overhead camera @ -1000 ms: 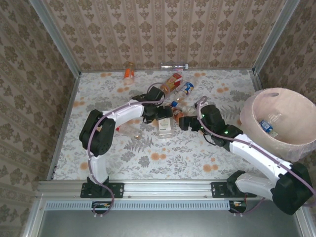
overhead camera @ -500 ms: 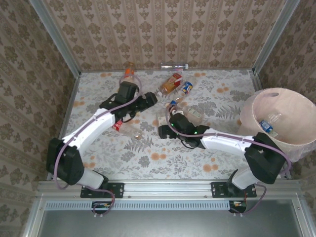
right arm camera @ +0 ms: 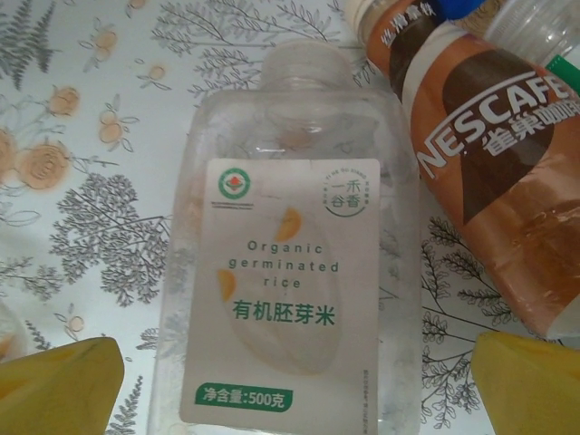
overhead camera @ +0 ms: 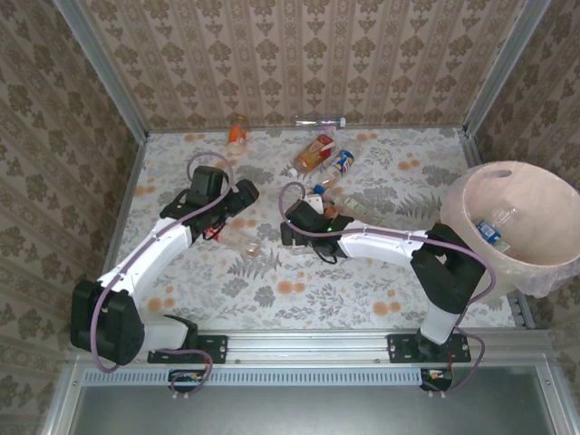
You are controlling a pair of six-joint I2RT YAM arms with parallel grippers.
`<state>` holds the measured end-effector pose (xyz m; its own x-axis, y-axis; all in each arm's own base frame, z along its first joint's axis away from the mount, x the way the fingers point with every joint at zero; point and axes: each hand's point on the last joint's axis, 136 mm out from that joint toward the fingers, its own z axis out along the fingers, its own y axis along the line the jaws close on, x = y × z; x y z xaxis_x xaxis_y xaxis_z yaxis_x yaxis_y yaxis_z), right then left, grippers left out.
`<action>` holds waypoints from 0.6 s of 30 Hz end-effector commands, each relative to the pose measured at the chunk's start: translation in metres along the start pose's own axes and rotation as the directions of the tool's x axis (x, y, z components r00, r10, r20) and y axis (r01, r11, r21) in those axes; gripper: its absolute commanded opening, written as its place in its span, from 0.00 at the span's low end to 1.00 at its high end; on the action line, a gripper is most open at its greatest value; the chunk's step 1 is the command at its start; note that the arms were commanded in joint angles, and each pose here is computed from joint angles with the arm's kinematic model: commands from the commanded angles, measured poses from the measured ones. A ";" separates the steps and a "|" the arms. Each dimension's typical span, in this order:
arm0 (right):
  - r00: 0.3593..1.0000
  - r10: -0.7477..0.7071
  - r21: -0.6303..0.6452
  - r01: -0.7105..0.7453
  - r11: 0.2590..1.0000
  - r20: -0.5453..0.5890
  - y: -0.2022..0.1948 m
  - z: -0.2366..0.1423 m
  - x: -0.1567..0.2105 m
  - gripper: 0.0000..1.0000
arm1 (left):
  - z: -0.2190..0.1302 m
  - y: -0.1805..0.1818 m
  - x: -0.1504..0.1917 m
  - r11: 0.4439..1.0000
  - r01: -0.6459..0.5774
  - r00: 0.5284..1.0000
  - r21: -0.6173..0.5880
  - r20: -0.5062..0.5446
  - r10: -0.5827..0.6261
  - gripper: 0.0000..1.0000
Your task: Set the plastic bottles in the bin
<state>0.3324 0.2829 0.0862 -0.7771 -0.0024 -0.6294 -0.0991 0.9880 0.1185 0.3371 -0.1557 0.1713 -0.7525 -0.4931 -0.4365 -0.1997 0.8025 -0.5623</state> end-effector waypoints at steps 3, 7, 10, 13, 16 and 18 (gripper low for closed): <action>0.999 -0.011 0.057 0.013 0.998 -0.040 -0.002 0.007 0.005 1.00 | -0.005 0.004 -0.006 1.000 0.025 0.999 -0.002 0.031 -0.025 1.00; 0.995 -0.035 0.057 0.040 0.998 -0.090 0.003 0.017 0.014 1.00 | -0.002 0.006 -0.005 1.000 0.029 0.999 -0.005 0.023 -0.029 1.00; 0.991 -0.037 0.105 0.051 0.993 -0.131 -0.002 0.024 0.021 1.00 | -0.002 0.006 -0.004 1.000 0.028 0.999 -0.008 0.022 -0.028 1.00; 0.988 -0.031 0.151 0.055 0.987 -0.153 -0.007 0.029 0.025 1.00 | -0.002 0.007 -0.004 1.000 0.028 0.999 -0.013 0.022 -0.028 1.00; 0.988 -0.035 0.147 0.058 0.988 -0.151 -0.005 0.031 0.025 0.99 | -0.002 0.008 -0.004 0.999 0.028 0.999 -0.016 0.023 -0.028 1.00; 0.992 -0.039 0.121 0.054 0.991 -0.124 -0.001 0.028 0.020 0.94 | -0.002 0.009 -0.004 0.999 0.030 0.999 -0.020 0.023 -0.029 1.00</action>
<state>0.3349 0.2870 0.0455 -0.8534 -0.0520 -0.5187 -0.0653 0.9978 0.0073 0.3377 -0.1522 0.1703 -0.7453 -0.5052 -0.4351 -0.2125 0.7986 -0.5631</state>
